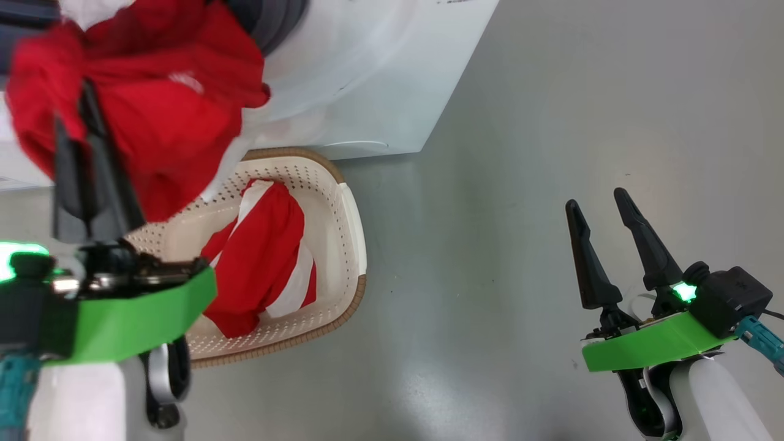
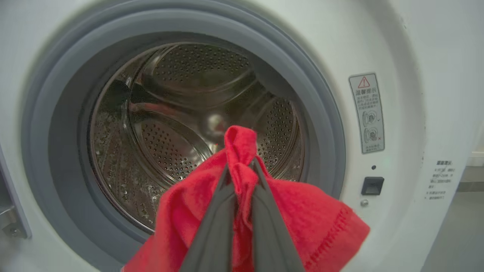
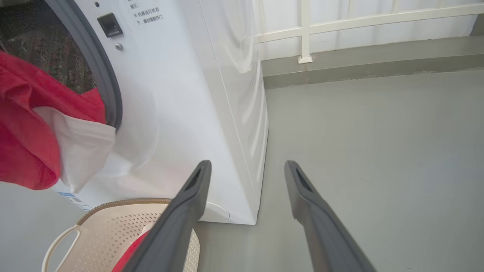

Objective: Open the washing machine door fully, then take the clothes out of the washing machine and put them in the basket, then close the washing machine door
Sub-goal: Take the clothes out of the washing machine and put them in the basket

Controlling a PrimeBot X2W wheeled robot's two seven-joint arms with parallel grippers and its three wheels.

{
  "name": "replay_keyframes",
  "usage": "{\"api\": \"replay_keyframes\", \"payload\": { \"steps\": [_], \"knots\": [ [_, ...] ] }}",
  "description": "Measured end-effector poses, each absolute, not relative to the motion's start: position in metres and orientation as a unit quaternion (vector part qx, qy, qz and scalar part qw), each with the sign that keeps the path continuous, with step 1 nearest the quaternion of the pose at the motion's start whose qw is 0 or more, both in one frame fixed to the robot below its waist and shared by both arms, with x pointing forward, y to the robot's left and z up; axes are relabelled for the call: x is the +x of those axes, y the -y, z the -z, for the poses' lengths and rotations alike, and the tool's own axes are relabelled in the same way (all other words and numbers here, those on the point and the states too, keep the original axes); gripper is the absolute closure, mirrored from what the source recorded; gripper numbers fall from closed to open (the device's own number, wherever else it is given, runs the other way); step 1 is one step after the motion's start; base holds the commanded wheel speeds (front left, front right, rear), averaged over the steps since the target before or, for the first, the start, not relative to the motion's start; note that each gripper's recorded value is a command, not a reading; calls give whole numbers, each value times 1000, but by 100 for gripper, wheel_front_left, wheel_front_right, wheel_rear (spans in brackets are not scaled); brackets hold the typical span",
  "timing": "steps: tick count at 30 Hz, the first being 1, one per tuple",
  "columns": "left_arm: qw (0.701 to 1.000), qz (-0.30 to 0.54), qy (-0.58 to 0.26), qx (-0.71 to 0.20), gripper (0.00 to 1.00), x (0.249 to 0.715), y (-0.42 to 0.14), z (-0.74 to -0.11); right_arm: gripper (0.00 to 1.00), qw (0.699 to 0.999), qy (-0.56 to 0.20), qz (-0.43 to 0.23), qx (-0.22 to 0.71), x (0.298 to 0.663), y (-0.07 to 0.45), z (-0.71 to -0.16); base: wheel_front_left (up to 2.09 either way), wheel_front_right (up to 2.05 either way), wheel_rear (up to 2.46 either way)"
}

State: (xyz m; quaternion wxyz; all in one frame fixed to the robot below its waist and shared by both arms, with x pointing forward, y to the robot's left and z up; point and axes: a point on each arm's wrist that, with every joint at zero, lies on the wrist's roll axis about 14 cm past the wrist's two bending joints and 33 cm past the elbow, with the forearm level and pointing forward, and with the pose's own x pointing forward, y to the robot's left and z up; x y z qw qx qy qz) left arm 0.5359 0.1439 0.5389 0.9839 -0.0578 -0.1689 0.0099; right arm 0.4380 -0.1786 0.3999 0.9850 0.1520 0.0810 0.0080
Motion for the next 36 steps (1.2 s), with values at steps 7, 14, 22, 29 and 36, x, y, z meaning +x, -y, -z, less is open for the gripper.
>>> {"api": "replay_keyframes", "payload": {
  "steps": [7, 14, 22, 29, 36],
  "knots": [
    [996, -8, 62, -69, 100, 535, -139, -467, 0, 985, -89, -4, 151, 438, 180, -393, 0, 0, 0],
    [996, -2, -39, -75, 100, 528, -133, -395, 0, 985, -91, -4, 149, 448, 181, -385, 0, 0, 0],
    [988, 9, -135, -76, 91, 527, -124, -322, 0, 983, -105, -3, 148, 459, 181, -366, 0, 0, 0],
    [979, 15, -190, -75, 76, 531, -119, -277, 0, 982, -121, -3, 148, 465, 180, -347, 0, 0, 0],
    [966, 19, -251, -65, 54, 524, -116, -234, 0, 981, -127, -5, 148, 472, 179, -336, 0, 0, 0]
  ]
}}
